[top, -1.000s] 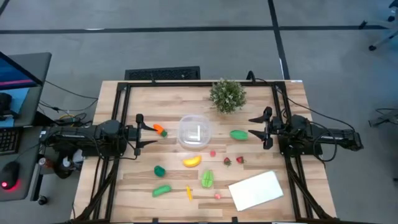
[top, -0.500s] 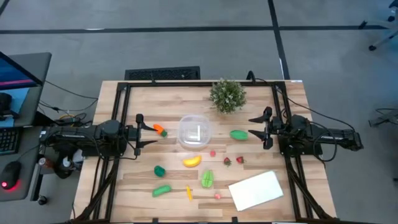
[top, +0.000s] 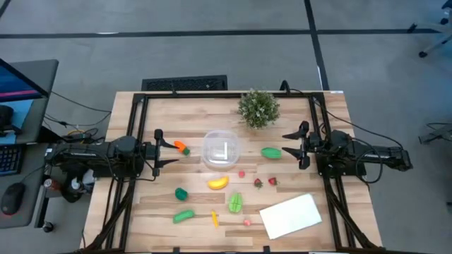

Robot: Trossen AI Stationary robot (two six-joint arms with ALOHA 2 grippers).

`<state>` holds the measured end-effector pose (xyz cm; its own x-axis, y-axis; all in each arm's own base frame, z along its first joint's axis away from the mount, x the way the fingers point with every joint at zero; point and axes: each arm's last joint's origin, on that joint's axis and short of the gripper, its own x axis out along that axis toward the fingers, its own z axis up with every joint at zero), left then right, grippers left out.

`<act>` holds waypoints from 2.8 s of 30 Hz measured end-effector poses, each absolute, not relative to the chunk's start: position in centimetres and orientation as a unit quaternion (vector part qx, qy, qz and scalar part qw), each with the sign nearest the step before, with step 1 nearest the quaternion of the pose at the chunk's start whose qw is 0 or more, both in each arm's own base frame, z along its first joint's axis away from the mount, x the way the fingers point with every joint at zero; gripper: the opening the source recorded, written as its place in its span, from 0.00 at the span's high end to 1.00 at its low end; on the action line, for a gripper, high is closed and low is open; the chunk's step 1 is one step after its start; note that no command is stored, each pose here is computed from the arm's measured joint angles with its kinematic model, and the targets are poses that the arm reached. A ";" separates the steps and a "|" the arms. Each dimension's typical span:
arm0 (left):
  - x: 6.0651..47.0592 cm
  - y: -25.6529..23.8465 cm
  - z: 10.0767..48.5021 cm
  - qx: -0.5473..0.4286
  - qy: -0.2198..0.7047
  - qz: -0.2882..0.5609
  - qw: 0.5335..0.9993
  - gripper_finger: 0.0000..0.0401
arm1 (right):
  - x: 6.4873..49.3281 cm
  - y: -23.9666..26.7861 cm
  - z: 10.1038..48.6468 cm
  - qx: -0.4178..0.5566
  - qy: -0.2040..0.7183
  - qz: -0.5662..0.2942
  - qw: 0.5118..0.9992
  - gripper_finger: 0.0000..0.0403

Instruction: Pick and placing Produce into tupperware

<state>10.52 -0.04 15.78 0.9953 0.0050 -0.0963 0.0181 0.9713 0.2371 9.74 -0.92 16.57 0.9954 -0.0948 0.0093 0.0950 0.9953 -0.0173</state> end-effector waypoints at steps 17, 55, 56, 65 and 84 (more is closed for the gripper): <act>10.5 0.0 15.8 0.120 0.048 -0.003 0.992 0.47 | 9.7 -0.9 16.6 -0.009 -0.005 -0.048 0.999 0.42; 10.5 -0.1 15.8 0.034 0.045 -0.016 0.998 0.47 | 9.7 -0.9 17.4 0.193 -0.053 -0.034 0.979 0.42; 10.5 -0.1 15.8 0.023 0.045 -0.016 0.999 0.47 | 9.7 -0.9 17.3 0.193 -0.052 -0.034 0.979 0.42; 10.5 0.0 16.0 0.016 0.037 0.016 0.999 0.47 | 9.7 -1.1 17.3 0.193 -0.055 -0.048 0.979 0.42; 11.0 0.6 15.3 -0.010 0.078 0.119 0.990 0.47 | 9.7 -0.6 17.4 0.070 -0.051 -0.028 0.996 0.42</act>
